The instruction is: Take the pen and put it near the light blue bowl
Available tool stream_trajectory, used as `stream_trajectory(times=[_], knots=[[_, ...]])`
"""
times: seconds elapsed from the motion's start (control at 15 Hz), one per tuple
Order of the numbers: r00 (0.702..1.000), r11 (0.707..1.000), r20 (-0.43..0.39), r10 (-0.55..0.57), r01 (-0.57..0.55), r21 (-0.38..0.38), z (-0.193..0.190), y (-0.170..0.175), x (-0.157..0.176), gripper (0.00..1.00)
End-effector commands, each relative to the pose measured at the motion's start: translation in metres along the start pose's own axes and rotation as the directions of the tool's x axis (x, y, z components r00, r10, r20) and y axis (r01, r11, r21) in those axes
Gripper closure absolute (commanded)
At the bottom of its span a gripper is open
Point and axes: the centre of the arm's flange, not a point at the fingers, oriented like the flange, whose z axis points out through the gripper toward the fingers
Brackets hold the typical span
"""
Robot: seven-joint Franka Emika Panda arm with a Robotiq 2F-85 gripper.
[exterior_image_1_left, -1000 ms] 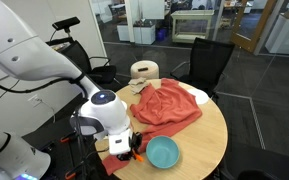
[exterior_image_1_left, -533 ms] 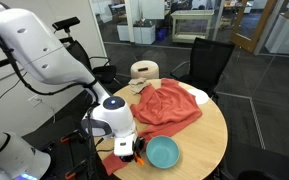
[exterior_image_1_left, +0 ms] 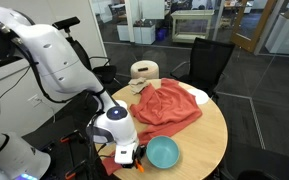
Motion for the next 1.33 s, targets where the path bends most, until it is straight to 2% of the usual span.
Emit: stream_trajectory(times=[0.0, 0.6, 1.13, 1.2, 1.27], knots=[[0.998, 0.999, -0.032, 0.046, -0.046, 0.019, 0.021, -0.003, 0.004, 0.95], [0.998, 0.999, -0.046, 0.046, -0.046, -0.006, 0.055, -0.012, -0.002, 0.95], [0.996, 0.999, -0.071, 0.053, -0.053, 0.008, 0.060, -0.019, 0.000, 0.95], [0.996, 0.999, -0.074, 0.054, -0.053, 0.011, 0.060, -0.020, 0.000, 0.87], [0.996, 0.999, -0.074, 0.051, -0.051, 0.011, 0.059, -0.021, 0.000, 0.56]])
